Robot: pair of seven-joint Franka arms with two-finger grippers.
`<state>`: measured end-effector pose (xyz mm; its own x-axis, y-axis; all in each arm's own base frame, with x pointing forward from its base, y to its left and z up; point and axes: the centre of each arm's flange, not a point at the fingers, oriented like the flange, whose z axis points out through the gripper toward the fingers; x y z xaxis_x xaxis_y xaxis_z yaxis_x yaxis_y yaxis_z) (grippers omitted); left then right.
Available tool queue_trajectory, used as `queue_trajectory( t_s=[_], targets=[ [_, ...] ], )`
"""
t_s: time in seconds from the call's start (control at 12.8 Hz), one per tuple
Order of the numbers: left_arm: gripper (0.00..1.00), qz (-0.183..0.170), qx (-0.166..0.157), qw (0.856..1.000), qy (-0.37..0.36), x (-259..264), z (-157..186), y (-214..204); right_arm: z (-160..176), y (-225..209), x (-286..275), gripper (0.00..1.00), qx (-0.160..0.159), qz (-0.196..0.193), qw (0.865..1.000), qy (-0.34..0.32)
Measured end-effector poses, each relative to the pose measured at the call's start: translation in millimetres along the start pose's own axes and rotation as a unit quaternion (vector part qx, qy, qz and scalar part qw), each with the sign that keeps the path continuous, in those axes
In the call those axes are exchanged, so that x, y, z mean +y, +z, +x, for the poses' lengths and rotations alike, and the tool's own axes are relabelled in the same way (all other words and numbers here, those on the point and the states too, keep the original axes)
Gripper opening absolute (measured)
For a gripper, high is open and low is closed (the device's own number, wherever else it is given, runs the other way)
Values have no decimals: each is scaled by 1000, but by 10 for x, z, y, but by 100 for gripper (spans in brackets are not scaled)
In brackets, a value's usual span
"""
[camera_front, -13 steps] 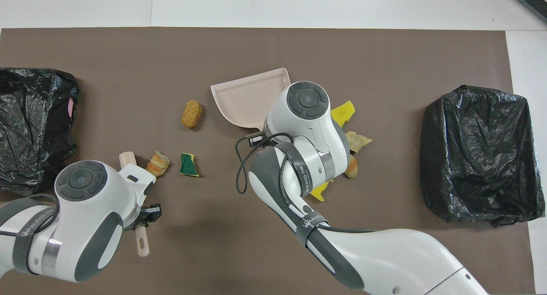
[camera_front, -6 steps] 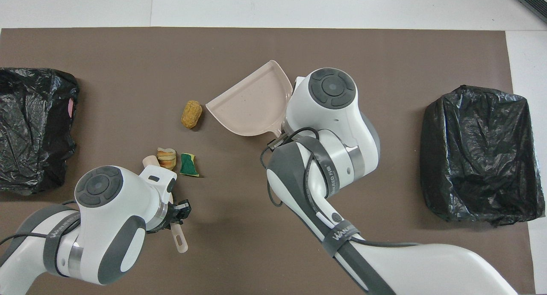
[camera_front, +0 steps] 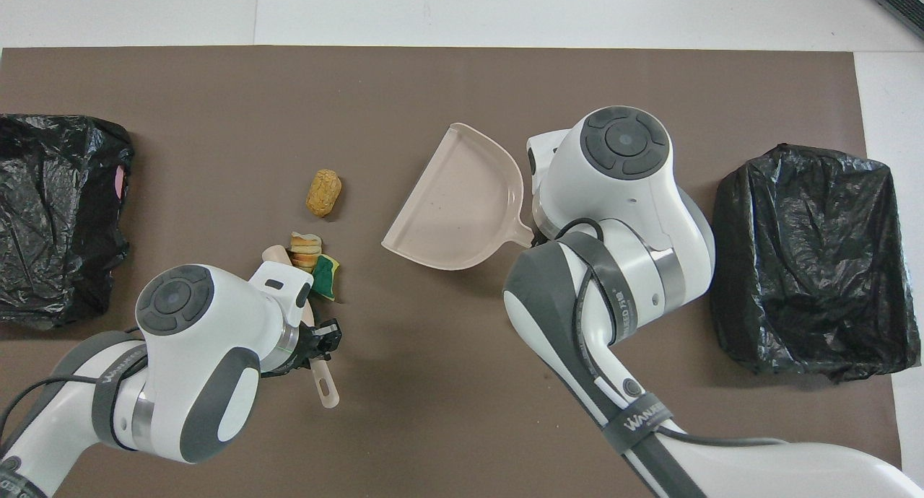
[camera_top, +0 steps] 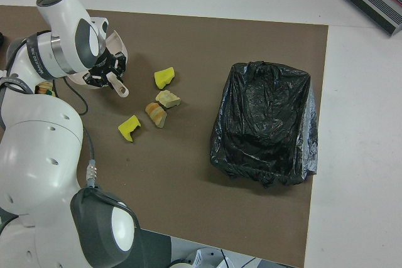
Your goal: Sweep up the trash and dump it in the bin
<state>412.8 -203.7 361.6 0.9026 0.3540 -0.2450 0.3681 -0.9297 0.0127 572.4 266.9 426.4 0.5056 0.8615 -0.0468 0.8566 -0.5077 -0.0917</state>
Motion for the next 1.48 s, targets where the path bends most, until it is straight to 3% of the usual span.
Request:
queue_trajectory(
  t_s=[0.39, 0.62, 1.01, 1.48],
  targets=[
    [26, 25, -16, 999, 44, -123, 35, 31, -81, 276, -182, 32, -71, -6, 990, -119],
    [26, 46, -10, 996, 76, -229, 113, 21, 3, 375, -392, 32, -81, -4, 988, -132],
    [26, 35, 14, 991, 130, -50, 88, 77, 115, 584, -687, 32, -89, -5, 986, -138],
    [26, 32, 30, 978, 205, 475, -368, 236, 219, 714, -933, 32, -87, -15, 990, -115]
  ],
)
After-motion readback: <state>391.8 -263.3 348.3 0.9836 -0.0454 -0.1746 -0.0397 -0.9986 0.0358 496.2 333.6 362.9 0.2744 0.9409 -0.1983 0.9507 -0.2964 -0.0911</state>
